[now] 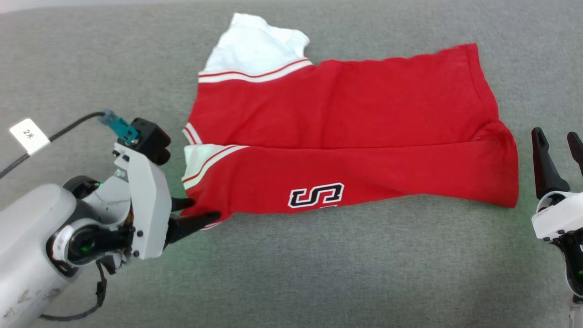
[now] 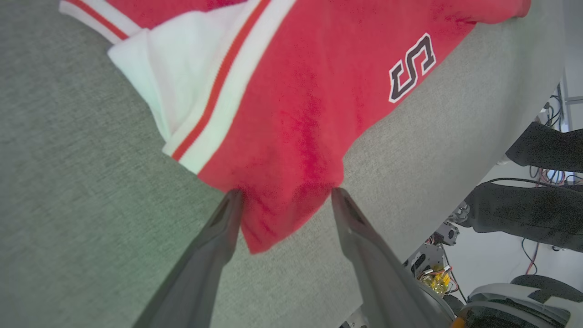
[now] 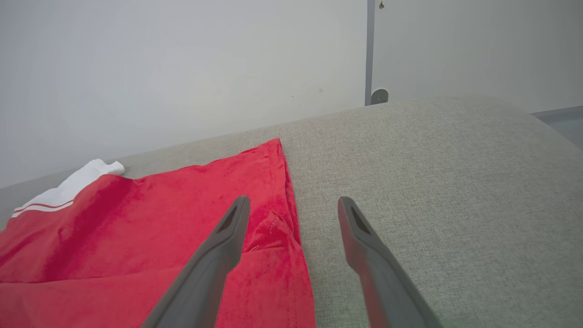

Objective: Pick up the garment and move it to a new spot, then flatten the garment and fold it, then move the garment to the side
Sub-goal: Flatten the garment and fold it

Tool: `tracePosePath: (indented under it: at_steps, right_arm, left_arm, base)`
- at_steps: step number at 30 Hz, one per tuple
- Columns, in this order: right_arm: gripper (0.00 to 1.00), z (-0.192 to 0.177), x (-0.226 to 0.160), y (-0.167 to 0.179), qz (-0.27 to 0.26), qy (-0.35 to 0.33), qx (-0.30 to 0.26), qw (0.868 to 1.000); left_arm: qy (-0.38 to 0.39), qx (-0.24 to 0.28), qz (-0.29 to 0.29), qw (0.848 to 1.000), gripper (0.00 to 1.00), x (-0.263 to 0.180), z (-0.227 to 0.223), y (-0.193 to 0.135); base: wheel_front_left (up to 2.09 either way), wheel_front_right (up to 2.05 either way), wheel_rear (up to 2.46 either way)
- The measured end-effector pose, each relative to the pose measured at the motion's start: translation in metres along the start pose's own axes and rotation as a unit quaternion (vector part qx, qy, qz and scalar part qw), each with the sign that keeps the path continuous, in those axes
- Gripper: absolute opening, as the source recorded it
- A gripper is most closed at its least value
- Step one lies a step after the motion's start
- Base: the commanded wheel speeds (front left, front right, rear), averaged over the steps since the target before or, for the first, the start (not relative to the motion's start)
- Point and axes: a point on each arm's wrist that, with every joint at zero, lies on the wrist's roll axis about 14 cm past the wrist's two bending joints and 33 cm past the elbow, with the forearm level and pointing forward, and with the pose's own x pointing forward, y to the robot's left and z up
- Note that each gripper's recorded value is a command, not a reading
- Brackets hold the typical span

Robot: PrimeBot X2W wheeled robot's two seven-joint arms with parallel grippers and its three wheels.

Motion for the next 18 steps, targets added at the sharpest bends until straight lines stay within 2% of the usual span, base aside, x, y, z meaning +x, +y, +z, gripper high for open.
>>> tracePosePath:
  at_steps: [8, 14, 15, 16, 17, 18]
  right_arm:
    - [1.00, -0.005, -0.002, -0.017, -0.023, 0.006, -0.003, 1.000]
    - [1.00, -0.007, -0.001, -0.025, -0.033, 0.012, -0.009, 0.999]
    - [1.00, -0.008, -0.001, -0.025, -0.033, 0.017, -0.011, 0.999]
    - [1.00, -0.010, -0.001, -0.026, -0.032, 0.022, -0.014, 0.999]
    - [1.00, -0.011, 0.000, -0.025, -0.029, 0.029, -0.019, 0.999]
    - [1.00, -0.013, 0.001, -0.024, -0.025, 0.039, -0.026, 0.999]
  left_arm:
    - [0.026, -0.053, -0.025, 0.998, 1.00, 0.036, -0.007, 0.013]
    - [0.034, -0.066, -0.046, 0.996, 1.00, 0.055, -0.008, 0.016]
    - [0.034, -0.068, -0.048, 0.996, 0.97, 0.057, -0.008, 0.016]
    - [0.035, -0.069, -0.049, 0.996, 0.69, 0.059, -0.008, 0.017]
    - [0.034, -0.071, -0.049, 0.996, 0.49, 0.060, -0.008, 0.018]
    - [0.035, -0.071, -0.049, 0.996, 0.41, 0.060, -0.008, 0.019]
  base:
    - [0.00, 0.00, 0.00]
    - [0.00, 0.00, 0.00]
    - [0.00, 0.00, 0.00]
    - [0.00, 0.00, 0.00]
    - [0.00, 0.00, 0.00]
    - [0.00, 0.00, 0.00]
